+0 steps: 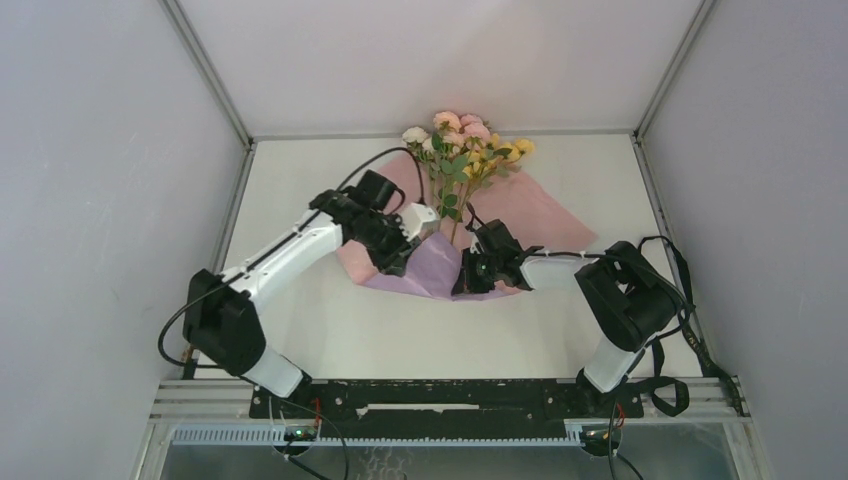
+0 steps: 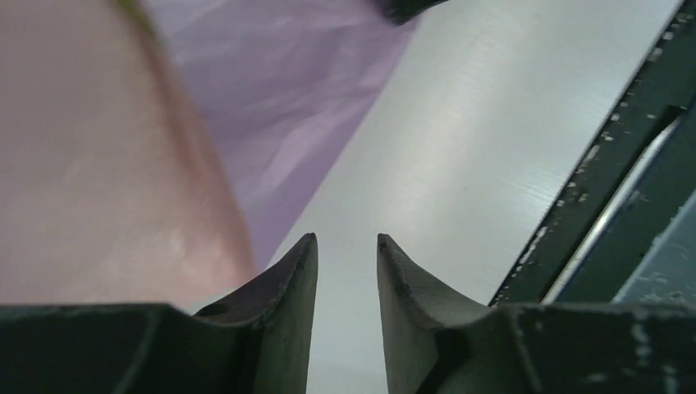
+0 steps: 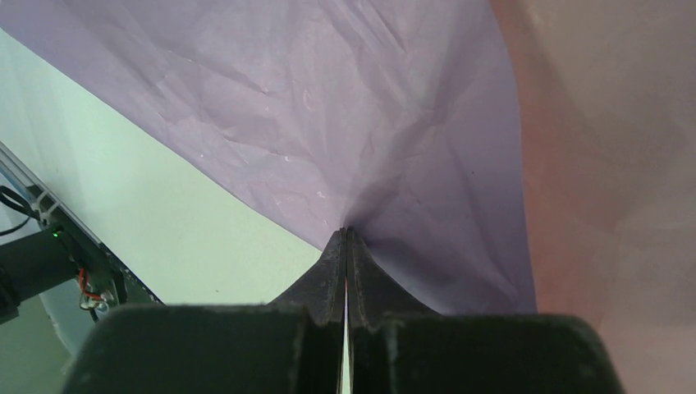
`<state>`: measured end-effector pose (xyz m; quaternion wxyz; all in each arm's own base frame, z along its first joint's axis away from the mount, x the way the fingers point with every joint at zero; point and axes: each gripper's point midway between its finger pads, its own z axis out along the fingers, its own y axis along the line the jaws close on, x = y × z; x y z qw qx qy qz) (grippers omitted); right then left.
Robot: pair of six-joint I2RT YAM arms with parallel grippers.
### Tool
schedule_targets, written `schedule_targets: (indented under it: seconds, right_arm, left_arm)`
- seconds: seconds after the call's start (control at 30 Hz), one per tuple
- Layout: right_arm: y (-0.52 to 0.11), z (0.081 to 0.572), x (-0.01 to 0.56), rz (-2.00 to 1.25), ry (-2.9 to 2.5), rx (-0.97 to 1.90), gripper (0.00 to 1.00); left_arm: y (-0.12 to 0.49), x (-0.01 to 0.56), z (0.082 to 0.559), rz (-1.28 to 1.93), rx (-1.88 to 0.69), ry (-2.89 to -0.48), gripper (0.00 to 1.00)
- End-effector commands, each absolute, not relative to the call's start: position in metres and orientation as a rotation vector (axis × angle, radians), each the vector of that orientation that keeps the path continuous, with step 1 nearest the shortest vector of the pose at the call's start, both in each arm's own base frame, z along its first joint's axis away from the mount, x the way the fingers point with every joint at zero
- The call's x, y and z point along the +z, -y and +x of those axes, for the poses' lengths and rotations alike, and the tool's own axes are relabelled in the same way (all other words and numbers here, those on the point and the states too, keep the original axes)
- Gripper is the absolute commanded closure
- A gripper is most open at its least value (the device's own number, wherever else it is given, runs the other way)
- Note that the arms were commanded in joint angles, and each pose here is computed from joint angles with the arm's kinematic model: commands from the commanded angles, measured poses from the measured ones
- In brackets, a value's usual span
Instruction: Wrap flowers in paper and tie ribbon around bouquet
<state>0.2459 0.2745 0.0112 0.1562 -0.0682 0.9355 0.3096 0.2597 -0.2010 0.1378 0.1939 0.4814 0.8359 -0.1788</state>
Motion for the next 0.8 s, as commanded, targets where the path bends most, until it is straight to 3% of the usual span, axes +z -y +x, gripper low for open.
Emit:
schedule_targets:
  seconds: [0.0,0.33,0.77]
  right_arm:
    - [-0.273,0.258,0.019,-0.098,-2.623,0.906,1.0]
    - [-0.258,0.252,0.011,-0.012,-2.643,0.883,1.0]
    - [-0.198,0.231,-0.004,0.225,-2.709,0.749,1.0]
  left_arm:
    - [0.234,0.1,0.251,1.394,-0.658,-2.406,0.64]
    - [0.218,0.027,0.291,1.13,-0.475,-2.73,0.66]
    - [0.148,0.002,0.256,1.194,-0.328,-2.882,0.68]
